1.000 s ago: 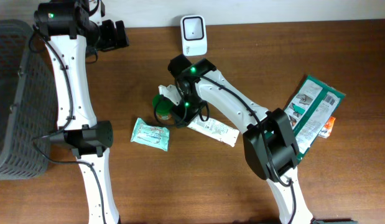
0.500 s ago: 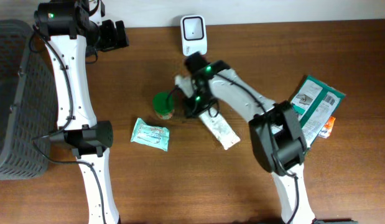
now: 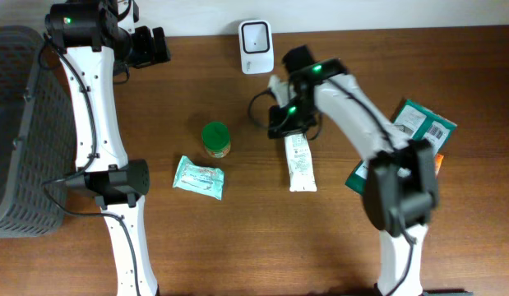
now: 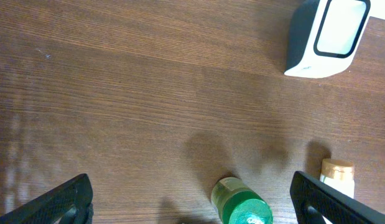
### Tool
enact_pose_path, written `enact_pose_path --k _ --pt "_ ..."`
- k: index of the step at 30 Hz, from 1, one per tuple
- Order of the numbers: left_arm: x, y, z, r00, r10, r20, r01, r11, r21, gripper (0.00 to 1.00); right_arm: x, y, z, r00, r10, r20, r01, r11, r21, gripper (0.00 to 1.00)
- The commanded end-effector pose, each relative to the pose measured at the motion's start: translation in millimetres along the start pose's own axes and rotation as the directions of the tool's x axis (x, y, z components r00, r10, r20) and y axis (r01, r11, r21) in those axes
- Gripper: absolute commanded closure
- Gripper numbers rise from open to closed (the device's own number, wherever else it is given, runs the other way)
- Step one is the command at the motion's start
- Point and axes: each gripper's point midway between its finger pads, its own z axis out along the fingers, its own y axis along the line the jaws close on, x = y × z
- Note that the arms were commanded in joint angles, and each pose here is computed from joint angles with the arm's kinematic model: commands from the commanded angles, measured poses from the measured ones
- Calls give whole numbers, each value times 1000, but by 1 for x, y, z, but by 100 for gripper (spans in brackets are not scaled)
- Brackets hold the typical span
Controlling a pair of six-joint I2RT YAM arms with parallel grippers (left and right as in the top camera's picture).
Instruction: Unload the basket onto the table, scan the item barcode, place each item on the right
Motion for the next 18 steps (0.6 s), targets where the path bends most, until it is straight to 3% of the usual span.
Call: enact_pose_path --k 1,6,12,18 --pt "-3 1 -7 1000 9 23 -9 1000 -5 1 1 -10 -72 992 67 104 -66 998 -9 67" --pt "-3 1 -7 1000 10 23 -10 1000 -5 1 47 -61 -40 972 232 -27 -233 972 -17 55" --pt "-3 1 -7 1000 10 23 -10 1000 -5 1 72 -57 18 956 288 -63 -295 938 -185 54" --pt "-3 1 -7 1000 9 23 -9 1000 -5 1 81 -67 43 920 387 -52 -390 903 -181 49"
